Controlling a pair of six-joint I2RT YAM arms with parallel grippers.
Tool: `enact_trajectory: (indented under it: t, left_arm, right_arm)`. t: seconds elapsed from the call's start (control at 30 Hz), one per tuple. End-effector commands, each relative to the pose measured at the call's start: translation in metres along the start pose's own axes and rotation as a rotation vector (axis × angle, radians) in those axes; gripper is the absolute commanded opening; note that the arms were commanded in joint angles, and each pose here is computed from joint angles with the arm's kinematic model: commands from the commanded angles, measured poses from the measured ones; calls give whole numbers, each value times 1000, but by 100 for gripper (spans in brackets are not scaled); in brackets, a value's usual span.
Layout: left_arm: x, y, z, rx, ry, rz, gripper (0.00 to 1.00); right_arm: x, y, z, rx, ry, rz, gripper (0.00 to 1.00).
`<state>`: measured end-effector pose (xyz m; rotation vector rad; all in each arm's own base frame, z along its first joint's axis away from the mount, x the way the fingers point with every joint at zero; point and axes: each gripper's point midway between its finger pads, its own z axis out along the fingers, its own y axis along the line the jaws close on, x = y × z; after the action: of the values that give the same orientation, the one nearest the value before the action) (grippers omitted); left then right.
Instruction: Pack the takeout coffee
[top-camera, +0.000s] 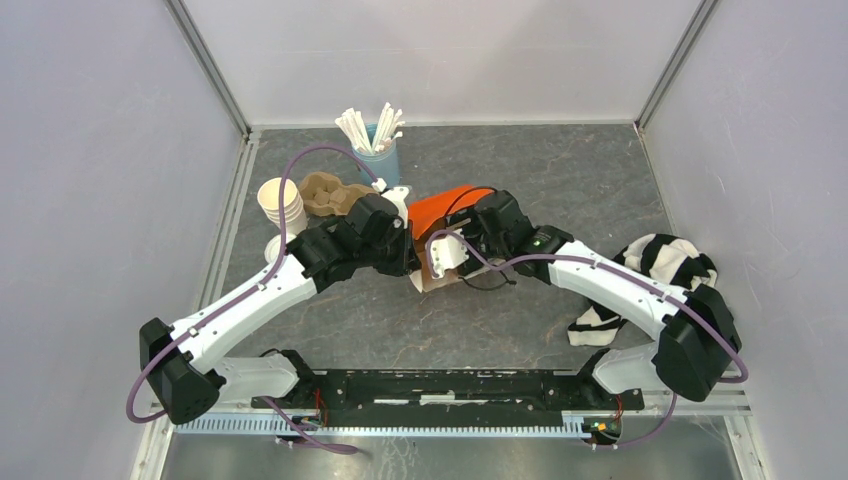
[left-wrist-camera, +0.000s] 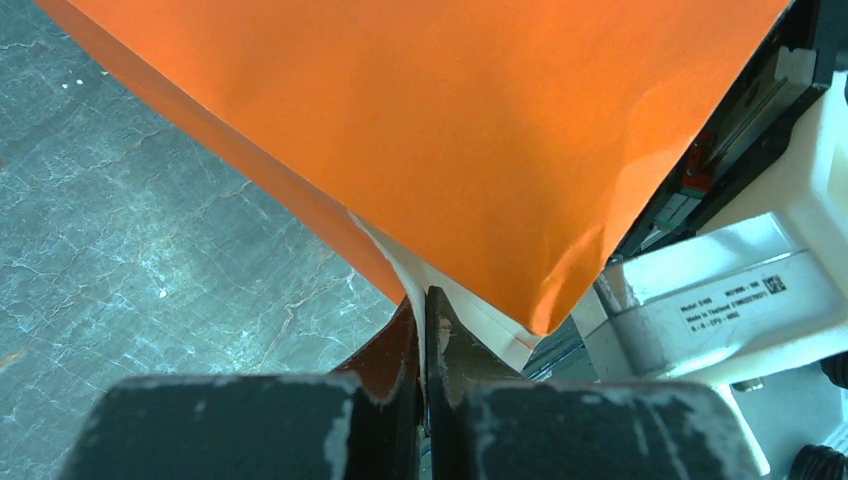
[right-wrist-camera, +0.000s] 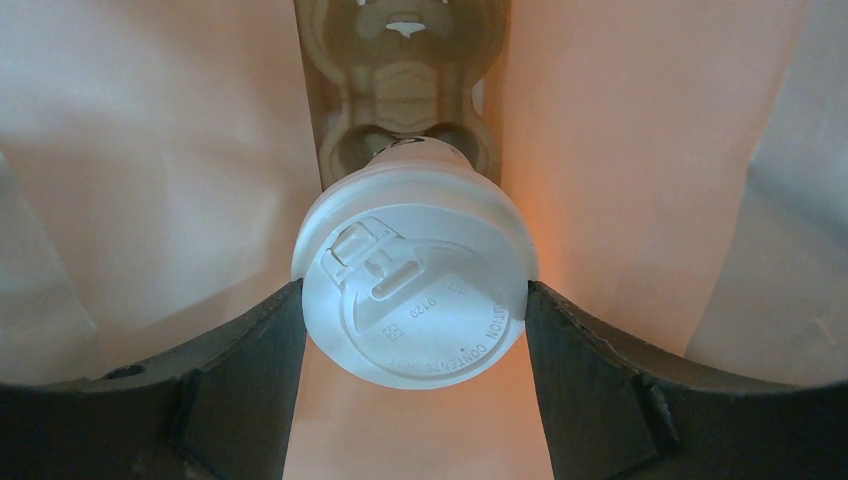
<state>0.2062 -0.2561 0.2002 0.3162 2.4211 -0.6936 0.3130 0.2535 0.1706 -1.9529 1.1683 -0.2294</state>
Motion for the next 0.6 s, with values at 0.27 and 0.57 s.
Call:
enact_trajectory:
  t: [0.27, 0.57]
  left_arm:
    - [-10, -9, -4, 41, -35, 36, 6]
    - [-8, -8, -5, 37, -32, 39, 6]
  right_arm:
    - [2, -17, 9, 67, -13, 35, 25]
    - [0, -12, 18, 51, -30, 52, 25]
